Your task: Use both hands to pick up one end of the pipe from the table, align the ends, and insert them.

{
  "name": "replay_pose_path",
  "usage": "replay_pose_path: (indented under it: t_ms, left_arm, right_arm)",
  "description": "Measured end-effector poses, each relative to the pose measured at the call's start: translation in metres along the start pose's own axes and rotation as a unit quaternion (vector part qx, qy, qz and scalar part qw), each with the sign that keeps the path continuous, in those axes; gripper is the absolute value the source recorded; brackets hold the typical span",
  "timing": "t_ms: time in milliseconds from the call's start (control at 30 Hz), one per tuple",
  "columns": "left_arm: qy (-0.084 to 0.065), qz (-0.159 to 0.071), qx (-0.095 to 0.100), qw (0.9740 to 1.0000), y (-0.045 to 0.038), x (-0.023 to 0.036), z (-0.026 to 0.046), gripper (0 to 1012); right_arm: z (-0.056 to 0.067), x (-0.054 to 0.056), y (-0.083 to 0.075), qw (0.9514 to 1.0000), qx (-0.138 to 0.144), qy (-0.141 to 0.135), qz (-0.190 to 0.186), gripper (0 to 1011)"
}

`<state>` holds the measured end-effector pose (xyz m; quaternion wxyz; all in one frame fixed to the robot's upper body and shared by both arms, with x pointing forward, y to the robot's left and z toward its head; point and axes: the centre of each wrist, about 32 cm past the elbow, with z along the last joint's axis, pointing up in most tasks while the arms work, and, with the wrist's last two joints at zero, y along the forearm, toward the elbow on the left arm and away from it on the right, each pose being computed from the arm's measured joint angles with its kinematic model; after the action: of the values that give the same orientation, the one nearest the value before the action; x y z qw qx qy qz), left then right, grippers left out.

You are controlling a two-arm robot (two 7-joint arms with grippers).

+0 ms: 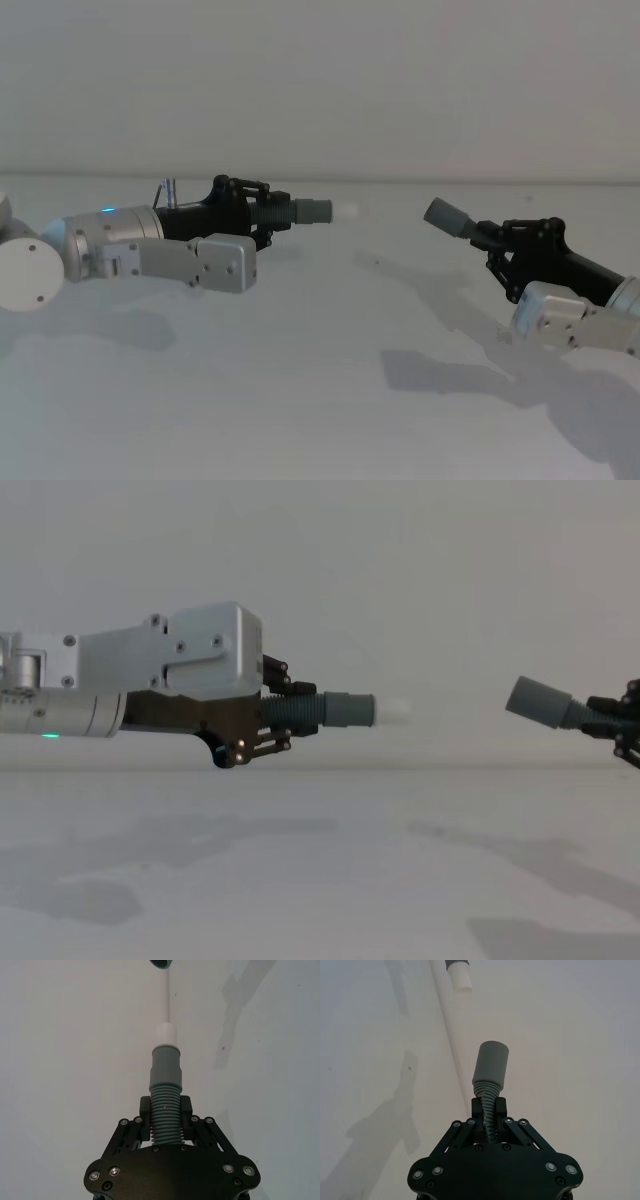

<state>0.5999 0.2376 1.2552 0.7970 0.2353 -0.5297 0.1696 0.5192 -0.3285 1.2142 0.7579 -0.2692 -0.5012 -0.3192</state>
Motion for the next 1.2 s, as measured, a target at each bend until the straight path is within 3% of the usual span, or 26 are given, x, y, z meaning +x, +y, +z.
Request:
replay_pose_path:
  t_ms: [267,667,1200]
  left_arm:
    - [-0.002,-0.001,-0.002,1.0000,-0.0001,0.0000,-0.0001,322]
    - [-0.003,-0.002,-0.003,1.0000,-0.0001,0.0000,-0.0003,322]
    - [-0.026,-0.013,0.000,0.9996,0.0015,-0.0018,0.0006,322]
  right_arm:
    - [-0.003,-0.004,0.005,0.9995,0.029,-0.009,0.008,125]
    - [-0.006,-0.005,0.022,0.9947,0.087,-0.043,0.035,125]
    - [-0.010,0.004,0.030,0.9945,0.085,-0.044,0.041,125]
